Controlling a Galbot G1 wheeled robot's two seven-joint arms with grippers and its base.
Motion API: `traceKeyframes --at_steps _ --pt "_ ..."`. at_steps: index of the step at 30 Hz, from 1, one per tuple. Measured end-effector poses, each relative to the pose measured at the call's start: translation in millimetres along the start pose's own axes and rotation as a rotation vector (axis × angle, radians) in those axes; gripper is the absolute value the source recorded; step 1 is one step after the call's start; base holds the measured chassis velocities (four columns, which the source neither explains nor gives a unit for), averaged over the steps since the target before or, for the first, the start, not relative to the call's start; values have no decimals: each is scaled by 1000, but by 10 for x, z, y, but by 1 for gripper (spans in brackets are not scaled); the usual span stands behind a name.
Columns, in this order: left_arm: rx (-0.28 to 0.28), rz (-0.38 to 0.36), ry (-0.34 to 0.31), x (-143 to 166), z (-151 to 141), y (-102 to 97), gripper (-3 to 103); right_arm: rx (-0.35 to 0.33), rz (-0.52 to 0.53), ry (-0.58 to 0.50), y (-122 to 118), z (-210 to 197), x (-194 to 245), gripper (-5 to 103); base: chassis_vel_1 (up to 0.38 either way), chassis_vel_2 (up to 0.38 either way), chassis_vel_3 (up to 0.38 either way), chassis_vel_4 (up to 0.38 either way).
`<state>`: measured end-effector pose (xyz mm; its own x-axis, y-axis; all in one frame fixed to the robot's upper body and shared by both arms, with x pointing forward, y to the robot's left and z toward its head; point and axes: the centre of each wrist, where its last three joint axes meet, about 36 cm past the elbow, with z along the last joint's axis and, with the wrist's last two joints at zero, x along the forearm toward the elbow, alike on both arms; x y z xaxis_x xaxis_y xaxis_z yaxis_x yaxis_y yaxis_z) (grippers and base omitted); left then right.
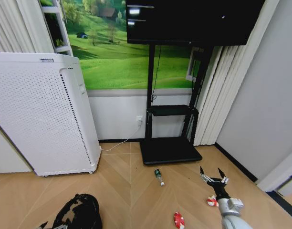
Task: Pick up the trash bin and place the garbage on the floor into it.
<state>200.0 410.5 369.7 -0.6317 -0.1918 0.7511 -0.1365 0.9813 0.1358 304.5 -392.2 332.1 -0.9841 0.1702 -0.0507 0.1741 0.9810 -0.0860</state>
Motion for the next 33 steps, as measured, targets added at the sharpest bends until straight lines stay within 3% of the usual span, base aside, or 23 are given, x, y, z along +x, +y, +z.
traceKeyframes --at_steps 4,7,9,11,13,15,17,20,22,23,25,33 --pt "15 5 25 -56 -7 -23 103 3 1 0 -13 8 -2 100 0 0 0 0" --pt "18 7 34 -80 -2 -26 98 4 1 1 -14 13 -5 100 0 0 0 0" --pt "19 12 38 -100 15 -18 89 4 0 4 -6 28 -6 100 0 0 0 0" --pt "20 16 38 -103 22 -15 89 5 0 5 -4 33 -7 100 0 0 0 0" --pt "20 22 37 -109 36 -5 73 7 -1 7 2 48 -10 100 0 0 0 0" --pt "20 23 34 -112 42 -1 73 8 -2 7 4 54 -11 100 0 0 0 0" --pt "18 23 26 -119 55 3 62 9 -2 7 6 58 -12 100 0 0 0 0" --pt "16 23 23 -122 59 2 57 9 -2 7 6 59 -12 100 0 0 0 0" --pt "15 24 21 -130 63 -3 41 11 -2 5 2 60 -12 100 0 0 0 0" --pt "15 24 21 -130 63 -3 41 11 -2 5 2 60 -12 100 0 0 0 0" --pt "14 31 19 -135 64 -23 30 12 -2 4 -4 59 -13 100 0 0 0 0" --pt "-1 36 -7 -121 42 -75 14 12 -3 -2 -5 60 -18 100 0 0 0 0"
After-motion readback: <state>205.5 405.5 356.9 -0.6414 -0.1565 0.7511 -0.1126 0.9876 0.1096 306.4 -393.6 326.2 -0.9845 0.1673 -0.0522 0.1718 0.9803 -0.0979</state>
